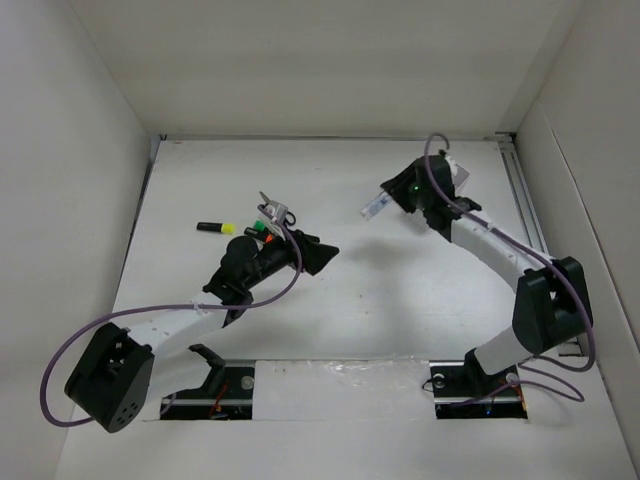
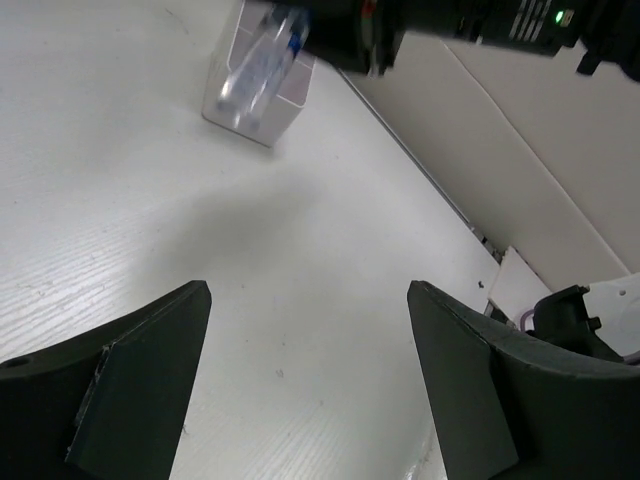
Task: Sort the stationery into containers
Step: Place the stationery in the storage box.
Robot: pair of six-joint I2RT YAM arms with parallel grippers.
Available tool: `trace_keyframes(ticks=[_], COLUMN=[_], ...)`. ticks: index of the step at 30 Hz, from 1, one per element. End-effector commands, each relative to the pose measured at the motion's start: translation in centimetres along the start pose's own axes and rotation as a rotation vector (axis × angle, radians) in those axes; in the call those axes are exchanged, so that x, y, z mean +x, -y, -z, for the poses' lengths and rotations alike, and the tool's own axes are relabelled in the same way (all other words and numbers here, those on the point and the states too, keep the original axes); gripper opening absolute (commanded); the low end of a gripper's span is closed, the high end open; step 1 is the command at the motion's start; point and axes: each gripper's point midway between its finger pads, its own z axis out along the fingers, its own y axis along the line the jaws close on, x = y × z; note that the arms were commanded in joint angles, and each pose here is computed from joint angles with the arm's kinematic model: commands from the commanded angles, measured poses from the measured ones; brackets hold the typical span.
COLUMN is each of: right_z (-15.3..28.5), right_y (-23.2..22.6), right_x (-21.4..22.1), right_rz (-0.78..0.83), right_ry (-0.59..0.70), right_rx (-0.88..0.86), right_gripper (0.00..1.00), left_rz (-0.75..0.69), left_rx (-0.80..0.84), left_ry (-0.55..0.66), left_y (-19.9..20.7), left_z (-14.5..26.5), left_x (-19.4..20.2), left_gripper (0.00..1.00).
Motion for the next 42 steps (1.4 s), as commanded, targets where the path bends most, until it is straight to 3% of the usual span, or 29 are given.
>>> trace_keyframes(ticks=[1,3,6,10,18,27,42], right_z=[2.8,3.4,3.7,3.6,1.2,2.4,-1.2], right_y=[-1.3,2.3,5.1,7.2,7.9,8.9,9.4], right_x=[-12.5,-17.4,-21.6,-24.9,-26.0,-26.8,-24.5], right_rz=[-0.125,-0.164,-0.193,-0.173,-0.069,-0.023,0.098], right_ry=[0.416,0.606,0.757,0.849,0.881,0.953,0.935], right_rx=[0.031,0.174,0.327,0.473,0.623,0.721,0.804], right_gripper=[0.11,0.1,0.09,0.08,0.08,0.09,0.14], left_rz=[-0.007,0.011,0.027,0.046,0.071,0.086,0.093], left_rx=[0.022,-0.028,-0.04,-0.052,-0.1,-0.176,-0.273], left_ry=[0.038,0.01,-0.007,-0.024,-0.056,-0.043,-0.004], left_y=[0.6,-0.5,-0.7,-0.8,-1.7,-2.9,-4.6], left_z=[0.2,0.0,-0.1,-0.3,-0.5,-0.3,0.0], left_x=[-0.7,-0.1,0.2,0.3,1.0,0.8,0.3], left_gripper=[0.77,0.77,0.77,0.77,0.76,0.74,0.73])
